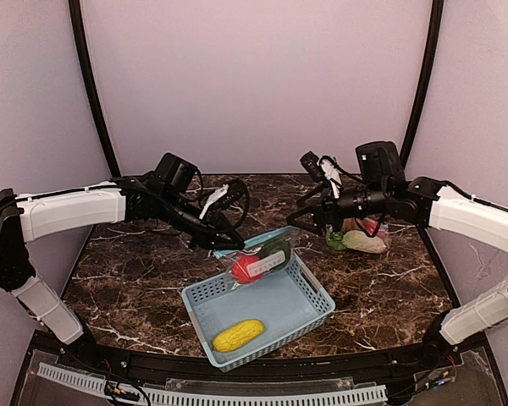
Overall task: Place the food in the zip-top bag and seal the zipper
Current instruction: Zip the zipper of the food storage bag, then hold the zipper food storage bag.
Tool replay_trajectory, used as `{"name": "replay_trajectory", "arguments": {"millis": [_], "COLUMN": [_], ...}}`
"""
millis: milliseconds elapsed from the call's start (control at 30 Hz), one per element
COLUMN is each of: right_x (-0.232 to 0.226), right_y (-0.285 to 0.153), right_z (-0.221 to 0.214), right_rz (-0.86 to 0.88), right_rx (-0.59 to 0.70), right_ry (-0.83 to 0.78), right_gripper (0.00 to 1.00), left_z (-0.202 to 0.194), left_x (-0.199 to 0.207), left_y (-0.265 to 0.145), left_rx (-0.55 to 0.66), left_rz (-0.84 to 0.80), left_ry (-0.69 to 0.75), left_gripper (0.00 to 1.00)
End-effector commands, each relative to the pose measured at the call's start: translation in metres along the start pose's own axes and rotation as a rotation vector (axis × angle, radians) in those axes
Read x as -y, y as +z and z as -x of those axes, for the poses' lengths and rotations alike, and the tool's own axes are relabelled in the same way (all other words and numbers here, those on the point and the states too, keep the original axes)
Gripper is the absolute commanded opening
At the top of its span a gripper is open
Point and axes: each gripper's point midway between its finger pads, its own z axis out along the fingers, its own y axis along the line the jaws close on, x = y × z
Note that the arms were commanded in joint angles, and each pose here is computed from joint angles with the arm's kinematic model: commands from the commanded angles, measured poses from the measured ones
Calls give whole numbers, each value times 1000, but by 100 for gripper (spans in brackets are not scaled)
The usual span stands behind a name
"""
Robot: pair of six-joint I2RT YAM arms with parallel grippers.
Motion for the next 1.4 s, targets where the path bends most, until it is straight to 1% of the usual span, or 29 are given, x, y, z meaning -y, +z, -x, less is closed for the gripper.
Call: {"name": "replay_trajectory", "arguments": {"millis": [0,200,333,367,567,800,867,1067,1133,1200,1300,1333,1367], "right_x": [-32,-55,-65,-66,-72,-72,-74,-77,-78,-79,-79,-77,-77], "right_y": [9,40,54,57,67,77,80,80,80,79,76,75,74], "right_z": [10,1,-4,-5,-12,-24,-27,-36,-38,-40,-40,-39,-37], "right_rz": [152,273,315,324,362,383,394,410,413,413,404,391,381], "right_rx": [44,-10,-41,-46,-72,-106,-119,-146,-152,-155,-150,-143,-133], "right_ry": [-68,-81,-95,-95,-89,-77,-71,-60,-56,-53,-48,-51,-53], "right_gripper": [75,76,76,75,62,62,60,46,38,26,3,0,0], "left_z": [2,1,0,0,0,0,1,3,4,4,4,4,4], "left_x": [16,20,22,23,25,30,31,33,33,32,32,31,31], "left_y": [-1,1,4,4,5,5,5,4,4,3,4,4,4], "left_rx": [18,15,4,3,-3,-6,-8,-9,-8,-8,-10,-10,-10], "left_rz": [-85,-108,-123,-125,-136,-170,-178,-183,-182,-179,-176,-174,-172], "left_ry": [-30,-41,-48,-47,-50,-63,-67,-64,-63,-64,-66,-68,-68], "left_gripper": [1,1,1,1,1,1,1,1,1,1,1,1,6]}}
